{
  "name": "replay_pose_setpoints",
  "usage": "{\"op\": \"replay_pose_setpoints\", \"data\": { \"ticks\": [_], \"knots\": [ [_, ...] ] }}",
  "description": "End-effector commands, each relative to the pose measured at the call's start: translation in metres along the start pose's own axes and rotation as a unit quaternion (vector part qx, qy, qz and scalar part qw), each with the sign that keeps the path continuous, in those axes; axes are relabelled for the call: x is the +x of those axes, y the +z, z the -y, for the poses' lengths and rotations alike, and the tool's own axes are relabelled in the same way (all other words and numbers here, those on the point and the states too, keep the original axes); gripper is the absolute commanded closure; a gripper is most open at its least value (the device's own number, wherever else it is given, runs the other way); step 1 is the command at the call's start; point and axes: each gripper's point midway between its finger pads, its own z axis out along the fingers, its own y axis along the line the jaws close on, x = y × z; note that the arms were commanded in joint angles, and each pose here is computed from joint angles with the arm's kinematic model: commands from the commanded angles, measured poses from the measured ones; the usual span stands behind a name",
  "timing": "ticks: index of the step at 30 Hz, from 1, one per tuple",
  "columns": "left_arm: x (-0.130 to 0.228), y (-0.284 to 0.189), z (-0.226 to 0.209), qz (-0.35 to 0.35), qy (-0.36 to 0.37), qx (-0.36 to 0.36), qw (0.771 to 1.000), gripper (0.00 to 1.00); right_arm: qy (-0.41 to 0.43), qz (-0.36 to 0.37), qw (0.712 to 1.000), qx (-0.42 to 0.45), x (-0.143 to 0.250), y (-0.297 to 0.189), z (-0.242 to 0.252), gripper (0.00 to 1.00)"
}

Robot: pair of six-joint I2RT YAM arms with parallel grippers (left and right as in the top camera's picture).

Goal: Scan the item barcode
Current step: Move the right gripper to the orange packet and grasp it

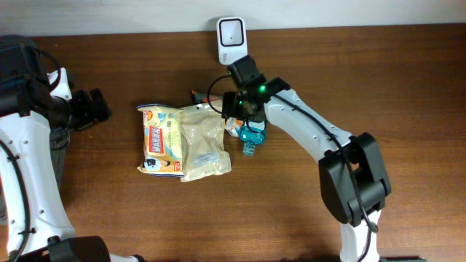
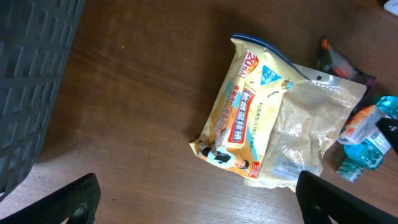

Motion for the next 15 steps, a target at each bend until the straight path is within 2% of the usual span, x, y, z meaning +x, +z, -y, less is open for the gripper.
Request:
{"op": "replay_pose_setpoints", "data": {
  "ticks": [1, 8, 9, 11, 15],
  "knots": [
    [0.001, -0.004, 0.001, 0.005, -0.005, 0.005, 1.0, 0.01, 0.021, 0.02, 0.999, 0.034, -0.008, 0.009, 0.01, 0.34],
    [0.001, -0.004, 0.001, 0.005, -0.005, 0.005, 1.0, 0.01, 0.019, -0.003, 0.999, 0.04, 0.004, 0.027, 0.013, 0.35],
    [0.001, -0.004, 0.001, 0.005, -0.005, 0.005, 1.0, 0.01, 0.019, -0.003, 0.999, 0.04, 0.004, 0.027, 0.013, 0.38],
    [0.001, -0.004, 0.001, 0.005, -0.005, 0.005, 1.0, 0.01, 0.021, -0.003, 0.999, 0.044, 0.004, 0.027, 0.016, 0.49],
    [0.001, -0.004, 0.001, 0.005, -0.005, 0.005, 1.0, 0.01, 0.023, -0.003, 0.998, 0.056, 0.003, 0.026, 0.023, 0.58]
  ]
}}
